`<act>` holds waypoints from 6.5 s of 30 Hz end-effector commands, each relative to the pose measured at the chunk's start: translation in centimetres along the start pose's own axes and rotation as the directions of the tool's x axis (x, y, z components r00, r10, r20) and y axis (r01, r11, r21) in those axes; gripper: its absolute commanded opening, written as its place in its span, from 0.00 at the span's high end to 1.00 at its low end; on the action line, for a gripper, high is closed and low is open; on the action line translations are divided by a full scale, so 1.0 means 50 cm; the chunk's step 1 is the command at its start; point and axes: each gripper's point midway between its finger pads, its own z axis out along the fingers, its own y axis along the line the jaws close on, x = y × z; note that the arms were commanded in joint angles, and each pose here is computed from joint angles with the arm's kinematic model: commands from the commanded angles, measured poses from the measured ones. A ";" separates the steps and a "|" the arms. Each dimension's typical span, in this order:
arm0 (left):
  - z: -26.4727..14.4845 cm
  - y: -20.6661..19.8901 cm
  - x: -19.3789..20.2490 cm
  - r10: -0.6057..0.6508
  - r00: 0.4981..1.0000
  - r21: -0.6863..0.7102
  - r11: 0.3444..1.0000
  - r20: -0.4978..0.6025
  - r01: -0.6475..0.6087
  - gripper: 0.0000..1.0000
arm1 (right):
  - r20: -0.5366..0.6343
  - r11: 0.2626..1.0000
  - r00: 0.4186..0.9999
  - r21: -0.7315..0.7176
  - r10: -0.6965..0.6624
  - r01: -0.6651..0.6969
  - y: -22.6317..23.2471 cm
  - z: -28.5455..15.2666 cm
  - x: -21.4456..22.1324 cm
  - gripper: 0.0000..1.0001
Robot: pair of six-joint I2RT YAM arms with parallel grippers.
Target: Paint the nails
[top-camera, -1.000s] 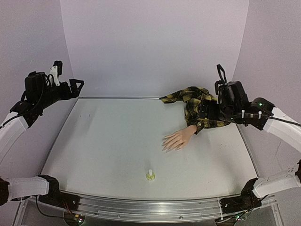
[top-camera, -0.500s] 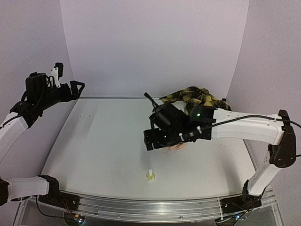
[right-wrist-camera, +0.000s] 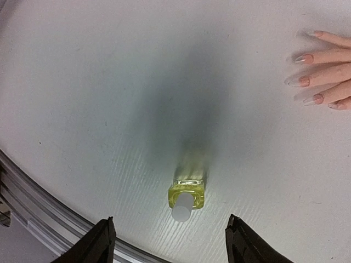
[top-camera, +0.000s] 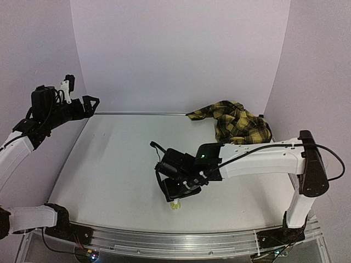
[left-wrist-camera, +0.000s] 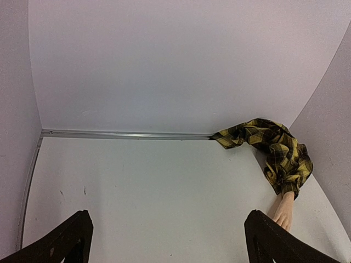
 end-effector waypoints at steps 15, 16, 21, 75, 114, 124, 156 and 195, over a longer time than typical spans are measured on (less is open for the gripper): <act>0.008 -0.004 0.006 0.000 1.000 0.018 1.000 0.002 0.000 0.00 | -0.069 0.994 0.997 0.102 -0.020 0.027 -0.013 0.077 0.034 0.66; 0.008 -0.005 0.006 0.000 1.000 0.020 1.000 0.002 0.000 0.00 | -0.064 0.994 0.998 0.108 -0.021 0.028 -0.014 0.078 0.032 0.67; 0.010 -0.005 0.008 -0.001 1.000 0.021 1.000 -0.001 0.001 0.00 | -0.058 0.993 0.998 0.117 -0.022 0.029 -0.014 0.082 0.028 0.66; 0.167 -0.585 0.278 0.441 0.898 0.645 0.685 0.003 -0.339 0.03 | 0.477 0.918 0.872 -0.384 0.108 0.096 -0.191 -0.338 -0.298 1.00; 0.110 -0.641 0.299 0.556 0.766 0.544 0.553 0.323 -0.631 0.83 | 0.390 0.950 0.918 -0.307 0.071 0.057 -0.127 -0.304 -0.290 1.00; 0.096 -0.626 0.251 0.463 0.836 0.513 0.661 0.295 -0.548 1.00 | 0.390 0.942 0.906 -0.335 0.166 -0.028 -0.131 -0.332 -0.293 0.53; 0.092 -0.605 0.187 0.331 0.896 0.455 0.777 0.295 -0.436 1.00 | 0.446 0.942 0.849 -0.295 0.282 -0.159 -0.090 -0.331 -0.378 0.83; -0.030 -0.546 0.042 0.164 0.939 0.594 0.738 0.303 -0.320 1.00 | 0.606 0.877 0.789 -0.430 0.105 0.213 -0.049 -0.464 -0.320 0.43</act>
